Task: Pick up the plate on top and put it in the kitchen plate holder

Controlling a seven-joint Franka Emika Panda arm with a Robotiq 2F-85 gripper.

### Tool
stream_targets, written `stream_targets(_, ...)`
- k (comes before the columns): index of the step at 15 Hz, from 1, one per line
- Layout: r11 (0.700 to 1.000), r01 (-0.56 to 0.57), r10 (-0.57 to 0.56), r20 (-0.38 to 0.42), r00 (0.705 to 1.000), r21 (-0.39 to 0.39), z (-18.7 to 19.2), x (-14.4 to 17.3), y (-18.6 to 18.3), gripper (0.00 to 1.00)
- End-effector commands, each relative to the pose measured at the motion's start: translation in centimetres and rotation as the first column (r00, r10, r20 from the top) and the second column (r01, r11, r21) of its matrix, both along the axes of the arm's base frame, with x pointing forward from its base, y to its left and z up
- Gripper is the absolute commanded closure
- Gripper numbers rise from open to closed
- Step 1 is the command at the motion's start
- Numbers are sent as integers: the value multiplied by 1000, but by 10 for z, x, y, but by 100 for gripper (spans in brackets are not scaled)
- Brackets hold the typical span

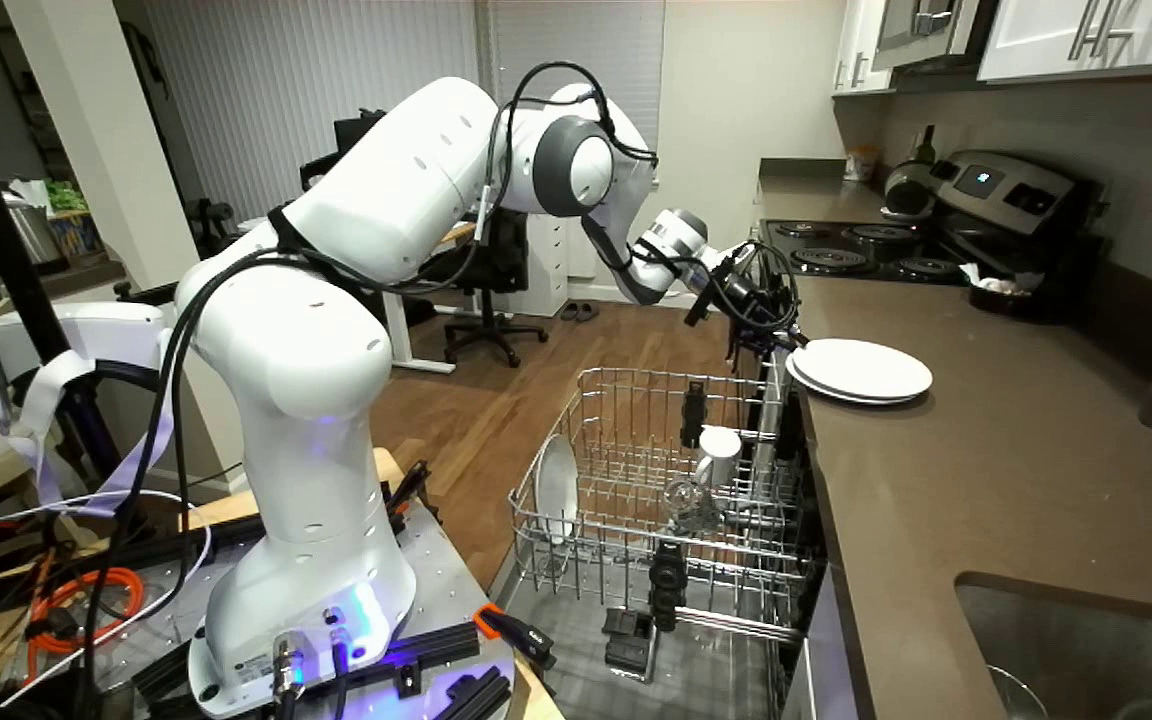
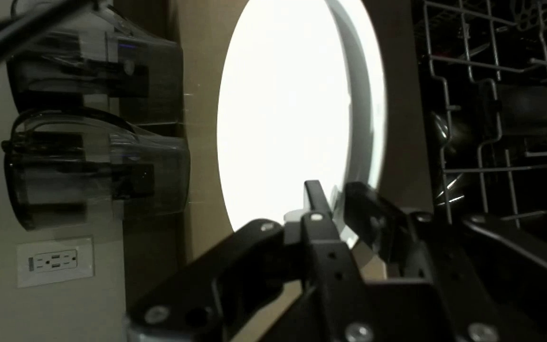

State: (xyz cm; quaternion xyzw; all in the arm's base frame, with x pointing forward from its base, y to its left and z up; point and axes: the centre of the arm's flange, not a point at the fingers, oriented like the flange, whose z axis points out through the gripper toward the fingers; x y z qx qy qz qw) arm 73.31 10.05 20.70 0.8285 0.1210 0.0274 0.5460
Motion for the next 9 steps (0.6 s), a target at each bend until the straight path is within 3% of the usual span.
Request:
stream_targets(1,998,-21,23,-40,999,61,2,1,-1,96)
stream_targets(9,993,-44,45,-11,999,108,15,-1,7,93)
